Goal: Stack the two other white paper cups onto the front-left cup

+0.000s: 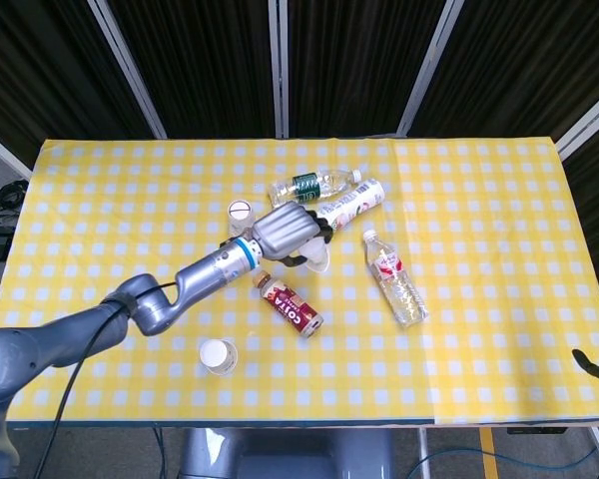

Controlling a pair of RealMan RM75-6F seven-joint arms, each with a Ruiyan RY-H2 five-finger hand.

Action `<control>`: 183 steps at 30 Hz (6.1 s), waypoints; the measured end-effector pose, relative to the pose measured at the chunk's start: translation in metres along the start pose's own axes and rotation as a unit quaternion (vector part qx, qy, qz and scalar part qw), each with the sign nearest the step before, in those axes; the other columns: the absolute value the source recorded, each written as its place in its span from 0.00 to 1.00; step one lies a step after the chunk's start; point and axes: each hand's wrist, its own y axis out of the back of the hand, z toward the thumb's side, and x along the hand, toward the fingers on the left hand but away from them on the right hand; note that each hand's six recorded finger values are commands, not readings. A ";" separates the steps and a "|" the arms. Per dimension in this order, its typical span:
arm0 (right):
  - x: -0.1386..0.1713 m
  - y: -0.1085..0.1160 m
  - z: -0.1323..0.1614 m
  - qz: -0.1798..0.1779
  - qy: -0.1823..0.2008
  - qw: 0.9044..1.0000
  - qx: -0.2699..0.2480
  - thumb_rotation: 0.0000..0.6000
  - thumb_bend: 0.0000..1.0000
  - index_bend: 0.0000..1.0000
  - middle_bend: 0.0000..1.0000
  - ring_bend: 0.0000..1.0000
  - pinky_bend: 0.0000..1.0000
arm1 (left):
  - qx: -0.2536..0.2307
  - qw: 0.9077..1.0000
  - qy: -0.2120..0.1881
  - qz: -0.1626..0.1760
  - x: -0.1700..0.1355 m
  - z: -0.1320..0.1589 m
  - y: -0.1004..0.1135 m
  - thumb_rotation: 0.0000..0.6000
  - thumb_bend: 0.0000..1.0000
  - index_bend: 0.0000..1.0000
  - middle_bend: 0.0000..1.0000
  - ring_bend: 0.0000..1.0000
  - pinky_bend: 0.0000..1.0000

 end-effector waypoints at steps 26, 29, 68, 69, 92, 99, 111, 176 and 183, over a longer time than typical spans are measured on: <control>0.005 -0.004 0.018 0.005 0.026 1.000 0.005 1.00 0.00 0.00 0.00 0.00 0.00 | -0.029 0.998 -0.049 -0.039 -0.203 -0.007 -0.025 1.00 0.31 0.46 0.37 0.38 0.51; 0.006 -0.005 0.020 0.006 0.030 1.000 0.006 1.00 0.00 0.00 0.00 0.00 0.00 | -0.032 0.996 -0.065 -0.044 -0.212 0.002 -0.029 1.00 0.31 0.46 0.36 0.38 0.51; 0.007 0.000 0.015 0.000 0.024 1.000 0.000 1.00 0.00 0.00 0.00 0.00 0.00 | 0.012 0.989 -0.087 -0.120 -0.226 0.026 -0.071 1.00 0.00 0.00 0.00 0.00 0.07; 0.007 0.000 0.015 0.000 0.024 1.000 0.000 1.00 0.00 0.00 0.00 0.00 0.00 | 0.012 0.989 -0.086 -0.121 -0.226 0.026 -0.071 1.00 0.00 0.00 0.00 0.00 0.06; 0.006 -0.006 0.018 0.009 0.027 1.000 0.005 1.00 0.00 0.00 0.00 0.00 0.00 | -0.052 0.981 0.183 -0.047 -0.122 -0.125 -0.038 1.00 0.19 0.01 0.00 0.06 0.14; 0.004 -0.007 0.015 0.010 0.021 1.000 0.010 1.00 0.00 0.00 0.00 0.00 0.00 | -0.058 0.976 0.203 -0.053 -0.059 -0.124 -0.050 1.00 0.23 0.05 0.02 0.10 0.19; 0.002 -0.007 0.007 0.011 0.008 1.000 0.008 1.00 0.00 0.00 0.00 0.00 0.00 | -0.046 0.969 0.232 -0.066 -0.024 -0.128 -0.063 1.00 0.27 0.11 0.12 0.17 0.25; 0.010 0.003 0.016 0.000 0.028 1.000 -0.006 1.00 0.00 0.00 0.00 0.00 0.00 | -0.078 0.996 -0.018 -0.050 -0.221 -0.004 -0.020 1.00 0.31 0.49 0.48 0.46 0.56; 0.011 0.004 0.016 -0.002 0.029 1.000 -0.007 1.00 0.00 0.00 0.00 0.00 0.00 | -0.095 0.991 -0.057 -0.079 -0.239 0.022 -0.031 1.00 0.31 0.49 0.48 0.46 0.56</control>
